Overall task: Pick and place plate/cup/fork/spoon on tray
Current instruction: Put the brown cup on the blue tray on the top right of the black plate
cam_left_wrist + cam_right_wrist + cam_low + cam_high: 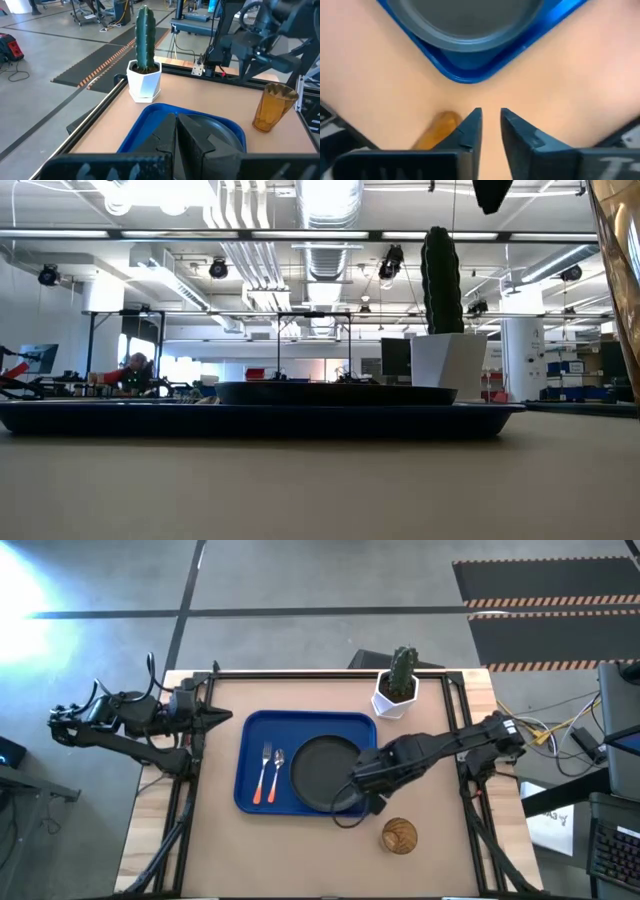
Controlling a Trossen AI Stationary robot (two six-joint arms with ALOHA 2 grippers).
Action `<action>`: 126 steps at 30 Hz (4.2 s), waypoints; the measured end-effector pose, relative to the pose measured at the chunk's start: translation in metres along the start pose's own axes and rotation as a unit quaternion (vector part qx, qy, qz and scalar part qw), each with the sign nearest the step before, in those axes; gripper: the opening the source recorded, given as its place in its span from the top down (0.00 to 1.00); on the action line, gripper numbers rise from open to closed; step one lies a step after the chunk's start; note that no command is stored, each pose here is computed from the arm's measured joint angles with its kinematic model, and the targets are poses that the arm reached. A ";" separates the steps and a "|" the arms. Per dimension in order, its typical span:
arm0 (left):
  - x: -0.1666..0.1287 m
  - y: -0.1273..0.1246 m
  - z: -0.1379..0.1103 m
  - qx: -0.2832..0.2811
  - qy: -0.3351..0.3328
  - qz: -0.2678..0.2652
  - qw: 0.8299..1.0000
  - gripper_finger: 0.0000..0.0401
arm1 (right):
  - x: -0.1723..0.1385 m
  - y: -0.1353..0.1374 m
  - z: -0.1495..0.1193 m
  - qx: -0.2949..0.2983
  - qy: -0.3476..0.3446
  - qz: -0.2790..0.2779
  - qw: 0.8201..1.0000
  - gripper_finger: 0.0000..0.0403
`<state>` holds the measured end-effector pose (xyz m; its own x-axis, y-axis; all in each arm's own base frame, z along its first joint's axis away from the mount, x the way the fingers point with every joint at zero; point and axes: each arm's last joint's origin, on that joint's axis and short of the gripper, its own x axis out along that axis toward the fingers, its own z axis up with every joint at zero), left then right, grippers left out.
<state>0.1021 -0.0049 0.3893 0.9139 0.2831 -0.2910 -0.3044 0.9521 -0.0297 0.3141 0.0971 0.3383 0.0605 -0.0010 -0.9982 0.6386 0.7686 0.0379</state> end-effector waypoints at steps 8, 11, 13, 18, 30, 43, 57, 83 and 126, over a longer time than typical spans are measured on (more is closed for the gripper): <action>0.000 0.000 0.000 -0.001 -0.002 0.000 1.000 1.00 | 0.000 0.007 -0.016 0.026 0.057 0.032 0.998 0.65; 0.000 0.000 0.000 -0.001 -0.002 0.000 1.000 1.00 | 0.000 0.012 -0.026 0.034 0.089 0.044 0.994 0.61; 0.000 0.000 0.000 -0.001 -0.002 0.000 1.000 1.00 | 0.000 0.015 -0.032 0.039 0.095 0.044 0.994 0.59; 0.000 0.000 0.000 0.000 -0.001 0.000 1.000 1.00 | -0.002 0.022 -0.047 0.053 0.097 0.040 0.993 0.59; 0.001 0.000 0.000 0.000 -0.001 0.000 1.000 1.00 | 0.005 0.033 -0.080 0.068 0.095 0.011 0.993 0.60; 0.001 0.000 0.000 0.001 0.000 0.000 1.000 1.00 | 0.039 0.028 -0.085 0.048 0.110 -0.048 0.992 0.62; 0.001 -0.001 0.000 0.001 0.001 0.000 1.000 1.00 | 0.086 0.029 -0.086 0.040 0.108 -0.037 0.993 0.67; 0.005 -0.002 0.000 0.005 0.008 0.001 1.000 1.00 | -0.080 0.001 0.005 -0.052 -0.359 -0.009 0.932 0.98; -0.011 0.006 -0.003 0.001 -0.001 0.000 1.000 1.00 | 0.040 -0.147 0.123 0.022 -0.043 -0.083 0.995 0.98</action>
<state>0.0897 -0.0027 0.3889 0.9146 0.2829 -0.2890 -0.3035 0.9524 -0.0279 0.3170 -0.0943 0.2984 0.0158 -0.1823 -0.9831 0.6781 0.7245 -0.1235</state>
